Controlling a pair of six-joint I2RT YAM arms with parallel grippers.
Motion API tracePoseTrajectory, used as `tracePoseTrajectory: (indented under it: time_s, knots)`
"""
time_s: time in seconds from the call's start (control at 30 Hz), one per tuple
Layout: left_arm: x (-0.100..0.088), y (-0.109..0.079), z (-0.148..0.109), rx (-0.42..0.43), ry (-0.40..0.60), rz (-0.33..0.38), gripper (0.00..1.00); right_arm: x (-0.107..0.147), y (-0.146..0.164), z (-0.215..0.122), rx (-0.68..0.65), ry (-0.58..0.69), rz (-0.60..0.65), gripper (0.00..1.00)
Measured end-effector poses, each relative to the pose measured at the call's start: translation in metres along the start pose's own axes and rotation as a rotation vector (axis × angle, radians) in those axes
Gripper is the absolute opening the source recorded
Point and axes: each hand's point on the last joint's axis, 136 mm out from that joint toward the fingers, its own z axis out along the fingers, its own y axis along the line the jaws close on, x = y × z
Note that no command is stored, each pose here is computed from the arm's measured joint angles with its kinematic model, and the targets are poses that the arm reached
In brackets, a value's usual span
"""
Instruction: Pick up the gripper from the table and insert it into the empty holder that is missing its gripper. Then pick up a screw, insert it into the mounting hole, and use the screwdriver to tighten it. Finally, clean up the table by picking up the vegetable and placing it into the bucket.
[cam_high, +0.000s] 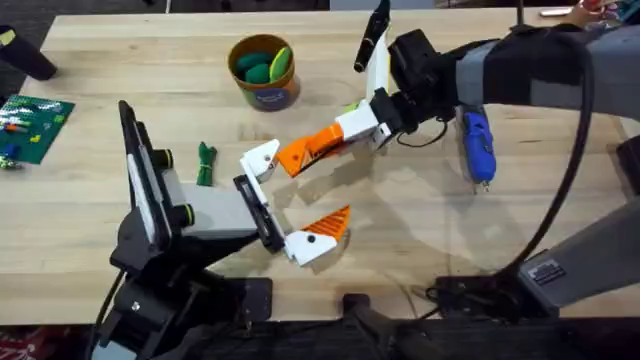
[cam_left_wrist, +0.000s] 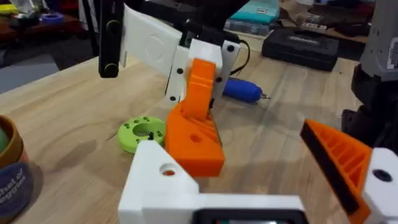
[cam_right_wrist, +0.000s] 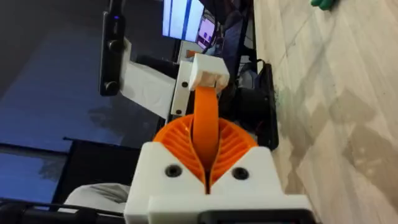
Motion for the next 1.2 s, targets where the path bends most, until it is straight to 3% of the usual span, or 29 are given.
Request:
tracePoseTrajectory:
  time_s: [0.57,0.93,1.07,1.2]
  knots:
    - [0.0,0.001,0.0,-0.006,0.0,0.0,0.984,-0.006,-0.002,0.008,0.013,0.02,0.037,0.022]
    - [0.0,0.001,0.0,-0.005,0.001,-0.009,0.984,-0.005,-0.004,0.014,0.034,0.031,0.202,0.021]
    - [0.0,0.001,0.0,-0.003,0.002,-0.016,0.984,-0.002,-0.004,0.033,0.044,0.074,0.174,0.021]
    - [0.0,0.011,-0.001,-0.061,-0.001,-0.02,0.984,-0.011,-0.004,0.044,0.07,0.076,0.13,0.021]
